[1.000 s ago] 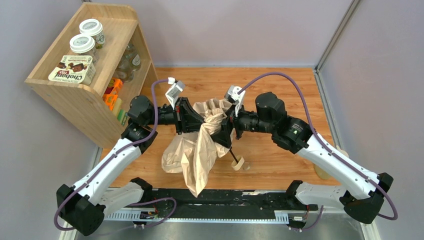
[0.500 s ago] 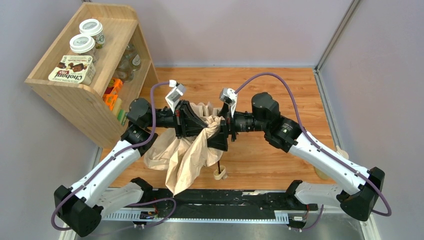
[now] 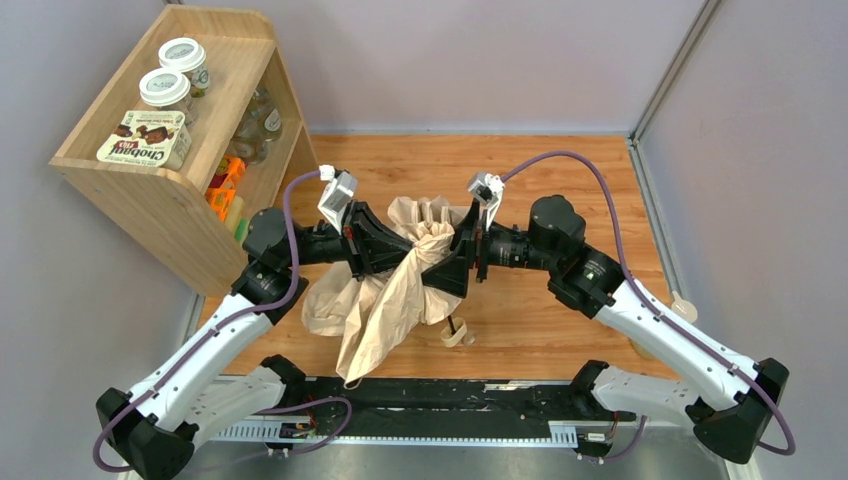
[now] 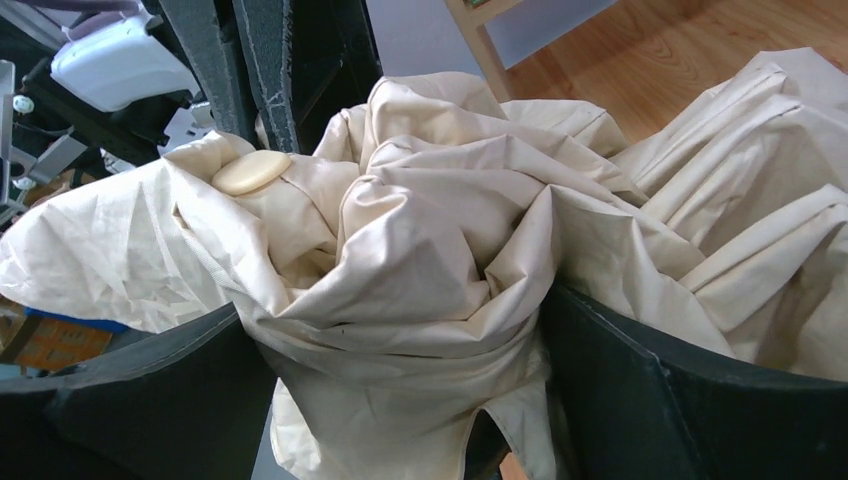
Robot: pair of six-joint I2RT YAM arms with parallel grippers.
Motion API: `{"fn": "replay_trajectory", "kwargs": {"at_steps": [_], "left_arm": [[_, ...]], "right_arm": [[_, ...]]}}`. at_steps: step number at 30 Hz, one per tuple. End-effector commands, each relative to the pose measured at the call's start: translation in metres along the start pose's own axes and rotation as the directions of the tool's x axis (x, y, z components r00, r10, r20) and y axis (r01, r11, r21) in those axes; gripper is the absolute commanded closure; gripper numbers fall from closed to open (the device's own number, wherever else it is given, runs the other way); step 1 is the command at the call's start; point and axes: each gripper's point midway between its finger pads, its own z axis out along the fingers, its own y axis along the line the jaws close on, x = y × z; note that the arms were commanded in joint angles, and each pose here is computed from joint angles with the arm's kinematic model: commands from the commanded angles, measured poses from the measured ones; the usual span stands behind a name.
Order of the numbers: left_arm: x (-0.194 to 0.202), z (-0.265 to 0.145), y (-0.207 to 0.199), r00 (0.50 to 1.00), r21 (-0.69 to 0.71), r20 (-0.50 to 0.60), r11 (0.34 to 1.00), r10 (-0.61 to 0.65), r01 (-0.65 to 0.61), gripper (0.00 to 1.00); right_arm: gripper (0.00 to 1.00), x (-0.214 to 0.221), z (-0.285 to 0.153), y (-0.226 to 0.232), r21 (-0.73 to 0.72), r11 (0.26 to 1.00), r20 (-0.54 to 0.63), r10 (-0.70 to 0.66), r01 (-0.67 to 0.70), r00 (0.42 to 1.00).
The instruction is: Put away the umbrella
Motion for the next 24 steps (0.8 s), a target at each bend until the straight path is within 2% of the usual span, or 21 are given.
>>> {"fn": "replay_trajectory", "kwargs": {"at_steps": [1, 7, 10, 12, 19, 20, 23, 24], "left_arm": [[-0.033, 0.001, -0.032, 0.979, 0.084, 0.118, 0.981, 0.165, -0.176, 1.00], [-0.032, 0.011, -0.037, 0.979, 0.130, 0.130, 0.976, 0.157, -0.174, 1.00], [-0.029, 0.014, -0.037, 0.979, 0.136, 0.128, 0.975, 0.158, -0.175, 1.00], [-0.027, 0.014, -0.036, 0.979, 0.133, 0.127, 0.976, 0.156, -0.173, 1.00], [-0.028, 0.017, -0.036, 0.978, 0.146, 0.131, 0.972, 0.163, -0.182, 1.00], [-0.026, 0.019, -0.036, 0.980, 0.155, 0.125, 0.972, 0.157, -0.175, 1.00], [-0.026, 0.021, -0.037, 0.982, 0.167, 0.117, 0.971, 0.151, -0.169, 1.00], [-0.026, 0.021, -0.039, 0.981, 0.171, 0.117, 0.971, 0.151, -0.170, 1.00]], "right_arm": [[0.00, -0.017, 0.008, -0.005, -0.001, 0.999, 0.098, 0.047, -0.048, 0.994], [0.00, -0.016, 0.031, 0.023, -0.248, 0.968, 0.068, 0.046, -0.028, 0.997], [0.07, -0.023, 0.028, 0.040, -0.326, 0.945, 0.136, 0.008, 0.037, 0.991], [0.19, -0.025, 0.025, 0.048, -0.354, 0.933, 0.151, -0.010, 0.064, 0.989], [0.53, -0.024, 0.007, 0.075, -0.456, 0.882, 0.195, -0.033, 0.121, 0.980], [0.61, -0.023, 0.006, 0.078, -0.468, 0.876, 0.186, -0.031, 0.117, 0.982], [0.99, -0.021, 0.004, 0.080, -0.473, 0.874, 0.170, -0.029, 0.108, 0.985], [1.00, -0.018, 0.002, 0.079, -0.465, 0.879, 0.164, -0.030, 0.104, 0.986]]}}
